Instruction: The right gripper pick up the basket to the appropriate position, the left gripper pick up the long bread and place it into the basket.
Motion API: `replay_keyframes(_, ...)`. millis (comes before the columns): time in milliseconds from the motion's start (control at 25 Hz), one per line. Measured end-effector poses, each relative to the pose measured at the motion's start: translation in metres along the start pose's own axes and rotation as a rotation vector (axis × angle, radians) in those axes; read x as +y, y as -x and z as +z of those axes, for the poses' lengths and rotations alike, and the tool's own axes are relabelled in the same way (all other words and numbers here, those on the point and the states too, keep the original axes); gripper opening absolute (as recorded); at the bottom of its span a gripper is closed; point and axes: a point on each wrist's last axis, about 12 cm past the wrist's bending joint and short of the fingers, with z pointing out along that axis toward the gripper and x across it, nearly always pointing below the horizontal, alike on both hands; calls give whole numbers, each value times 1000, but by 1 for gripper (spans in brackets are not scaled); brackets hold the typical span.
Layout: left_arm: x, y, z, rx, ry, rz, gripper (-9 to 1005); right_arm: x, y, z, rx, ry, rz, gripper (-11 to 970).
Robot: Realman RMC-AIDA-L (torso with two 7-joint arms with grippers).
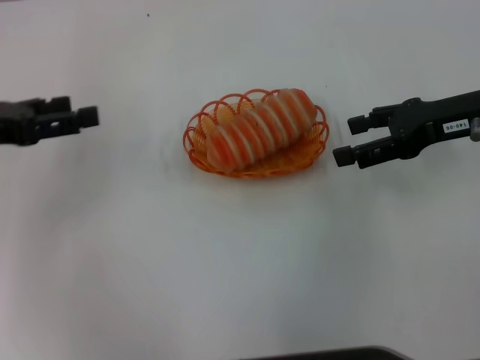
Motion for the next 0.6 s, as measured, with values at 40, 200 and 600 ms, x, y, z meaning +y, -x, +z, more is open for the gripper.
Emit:
replay_keyframes(40,1,-6,-5,-5,-9,-15,861,-1,0,1,-3,-2,5,955)
replay_keyframes(200,2,-22,-12,-12,-59,-22,861,-3,-1,4,-12,-9,10,955)
replay_keyframes(600,3,-29,-13,13,-62,-20,861,-5,-3,9,-31,-11,-10,955)
